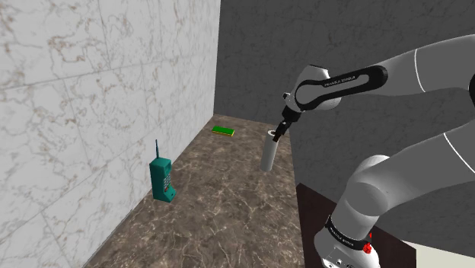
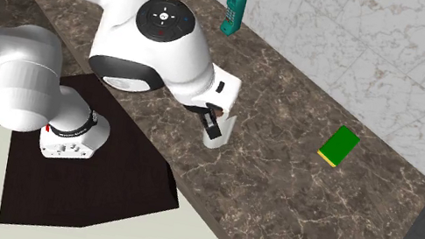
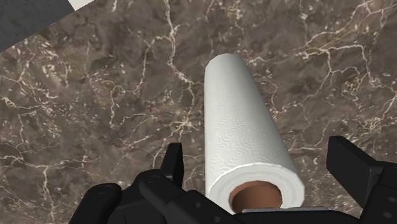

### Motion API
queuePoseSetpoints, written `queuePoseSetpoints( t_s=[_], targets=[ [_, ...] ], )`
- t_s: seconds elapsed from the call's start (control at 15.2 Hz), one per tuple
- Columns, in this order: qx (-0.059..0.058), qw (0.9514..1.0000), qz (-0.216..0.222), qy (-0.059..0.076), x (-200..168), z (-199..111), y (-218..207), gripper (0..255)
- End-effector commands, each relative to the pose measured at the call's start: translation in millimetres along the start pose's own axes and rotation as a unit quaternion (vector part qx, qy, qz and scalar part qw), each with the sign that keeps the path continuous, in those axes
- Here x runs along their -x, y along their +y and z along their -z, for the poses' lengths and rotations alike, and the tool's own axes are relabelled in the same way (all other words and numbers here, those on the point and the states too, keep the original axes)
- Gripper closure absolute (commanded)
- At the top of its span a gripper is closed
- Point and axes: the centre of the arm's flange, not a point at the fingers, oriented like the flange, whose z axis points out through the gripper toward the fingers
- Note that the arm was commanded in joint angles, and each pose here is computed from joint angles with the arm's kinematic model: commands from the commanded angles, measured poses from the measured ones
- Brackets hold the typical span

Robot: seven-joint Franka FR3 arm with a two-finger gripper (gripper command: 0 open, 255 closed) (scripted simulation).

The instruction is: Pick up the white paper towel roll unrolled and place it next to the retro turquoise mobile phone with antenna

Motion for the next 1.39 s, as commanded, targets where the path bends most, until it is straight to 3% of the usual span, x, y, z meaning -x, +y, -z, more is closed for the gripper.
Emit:
queuePoseSetpoints(
  t_s=[0.0, 0.59, 0.66, 1.32],
  targets=[
    [0.000, 1.0000, 0.000, 0.000, -0.7, -9.9, 0.2, 0],
    [0.000, 1.0000, 0.000, 0.000, -0.7, -18.3, 0.2, 0],
    [0.000, 1.0000, 0.000, 0.000, -0.7, -18.3, 0.2, 255],
    [0.000, 1.0000, 0.000, 0.000, -1.8, -13.1, 0.2, 255]
  ],
)
